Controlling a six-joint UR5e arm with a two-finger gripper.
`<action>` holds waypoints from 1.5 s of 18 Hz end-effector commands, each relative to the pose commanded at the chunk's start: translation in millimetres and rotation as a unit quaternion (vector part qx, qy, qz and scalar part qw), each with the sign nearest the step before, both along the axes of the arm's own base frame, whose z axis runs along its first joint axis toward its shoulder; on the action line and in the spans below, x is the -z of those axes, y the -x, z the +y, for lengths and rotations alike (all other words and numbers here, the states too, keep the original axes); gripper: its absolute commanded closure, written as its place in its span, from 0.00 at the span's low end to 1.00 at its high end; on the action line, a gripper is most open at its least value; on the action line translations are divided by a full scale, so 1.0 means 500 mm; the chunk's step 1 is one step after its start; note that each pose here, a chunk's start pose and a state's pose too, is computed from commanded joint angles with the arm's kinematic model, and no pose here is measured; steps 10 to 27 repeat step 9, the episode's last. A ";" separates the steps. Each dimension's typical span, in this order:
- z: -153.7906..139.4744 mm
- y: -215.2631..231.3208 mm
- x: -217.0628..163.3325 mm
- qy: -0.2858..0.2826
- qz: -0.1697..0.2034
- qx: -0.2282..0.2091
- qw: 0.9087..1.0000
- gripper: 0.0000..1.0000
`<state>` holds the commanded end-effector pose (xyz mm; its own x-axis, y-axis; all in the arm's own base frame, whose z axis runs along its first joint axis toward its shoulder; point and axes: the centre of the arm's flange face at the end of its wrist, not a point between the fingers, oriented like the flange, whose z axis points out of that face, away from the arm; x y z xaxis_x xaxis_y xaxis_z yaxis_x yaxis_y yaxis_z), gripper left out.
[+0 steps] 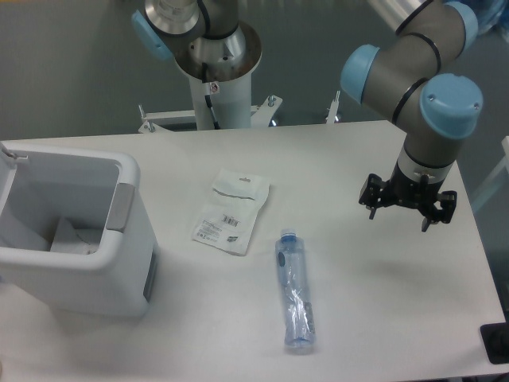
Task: Open the trash can
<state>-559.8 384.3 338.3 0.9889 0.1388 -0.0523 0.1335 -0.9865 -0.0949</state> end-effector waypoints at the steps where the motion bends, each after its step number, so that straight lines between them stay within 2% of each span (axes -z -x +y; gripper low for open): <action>1: 0.000 0.000 0.000 0.000 0.000 0.000 1.000 0.00; 27: -0.003 0.001 0.005 0.012 0.003 -0.001 1.000 0.00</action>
